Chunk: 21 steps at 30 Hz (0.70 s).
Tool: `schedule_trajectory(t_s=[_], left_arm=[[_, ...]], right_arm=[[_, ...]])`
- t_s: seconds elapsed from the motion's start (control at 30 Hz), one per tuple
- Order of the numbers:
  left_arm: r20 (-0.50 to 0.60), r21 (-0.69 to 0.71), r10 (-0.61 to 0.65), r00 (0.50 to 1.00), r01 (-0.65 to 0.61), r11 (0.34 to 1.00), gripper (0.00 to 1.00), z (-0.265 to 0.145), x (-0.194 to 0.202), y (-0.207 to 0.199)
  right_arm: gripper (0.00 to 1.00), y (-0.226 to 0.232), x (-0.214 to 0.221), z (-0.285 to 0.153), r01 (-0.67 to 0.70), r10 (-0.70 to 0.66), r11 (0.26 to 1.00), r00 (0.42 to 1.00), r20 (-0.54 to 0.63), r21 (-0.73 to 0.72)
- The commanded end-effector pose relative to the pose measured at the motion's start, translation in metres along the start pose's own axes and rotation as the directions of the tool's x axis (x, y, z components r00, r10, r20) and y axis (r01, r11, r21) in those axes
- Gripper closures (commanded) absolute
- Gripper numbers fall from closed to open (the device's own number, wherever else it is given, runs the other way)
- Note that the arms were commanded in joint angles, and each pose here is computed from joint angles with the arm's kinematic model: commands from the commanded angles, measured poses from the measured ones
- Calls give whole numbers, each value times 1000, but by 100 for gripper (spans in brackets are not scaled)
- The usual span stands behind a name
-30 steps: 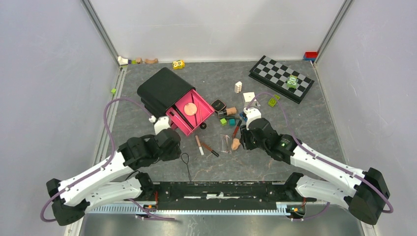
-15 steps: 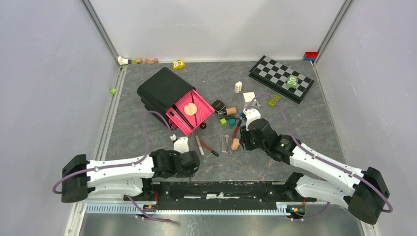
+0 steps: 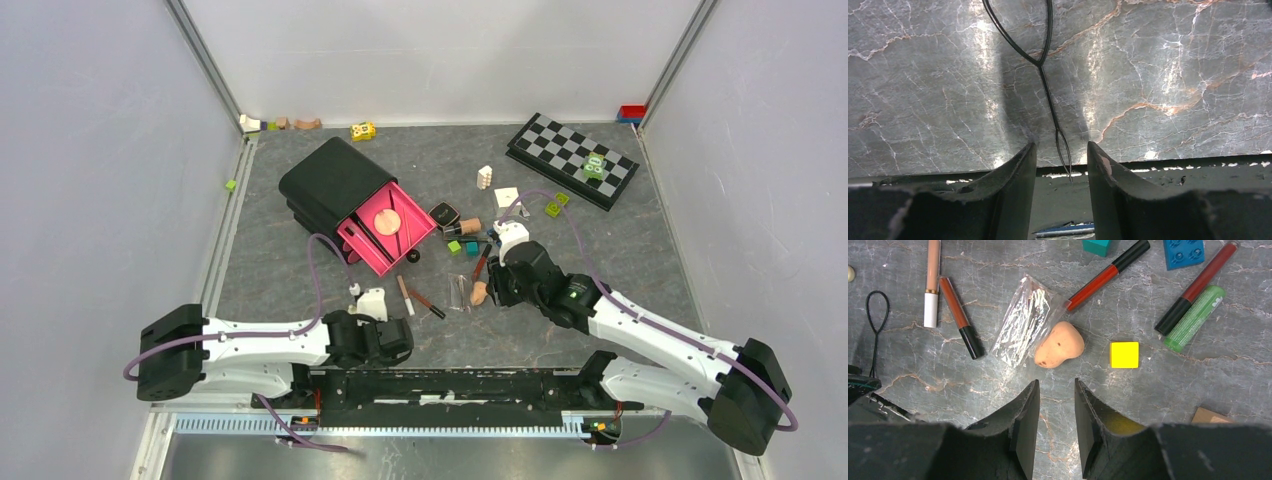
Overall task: Organize the makeup
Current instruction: Pick up the makeup tool from the center of the board.
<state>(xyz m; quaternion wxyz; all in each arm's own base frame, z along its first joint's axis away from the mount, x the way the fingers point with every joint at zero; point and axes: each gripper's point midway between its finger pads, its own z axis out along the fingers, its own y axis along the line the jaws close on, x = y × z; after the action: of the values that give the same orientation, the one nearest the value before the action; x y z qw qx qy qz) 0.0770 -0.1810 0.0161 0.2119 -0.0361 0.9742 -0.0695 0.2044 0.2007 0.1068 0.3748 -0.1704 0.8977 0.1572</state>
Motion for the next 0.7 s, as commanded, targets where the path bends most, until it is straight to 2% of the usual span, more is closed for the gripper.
schedule_trajectory(t_s=[0.0,0.53,0.67], left_arm=[[-22,-20,-39,999,38,999,53,6,10,7],[-92,-133,63,994,-75,988,73,13,24,18],[-100,-151,63,993,-78,985,83,15,26,22]], right_arm=[[62,5,-6,2,-10,11,1000,1000,20,-21],[62,4,-4,1,-15,16,1000,1000,18,-16],[62,4,-4,1,-19,19,1000,1000,18,-15]])
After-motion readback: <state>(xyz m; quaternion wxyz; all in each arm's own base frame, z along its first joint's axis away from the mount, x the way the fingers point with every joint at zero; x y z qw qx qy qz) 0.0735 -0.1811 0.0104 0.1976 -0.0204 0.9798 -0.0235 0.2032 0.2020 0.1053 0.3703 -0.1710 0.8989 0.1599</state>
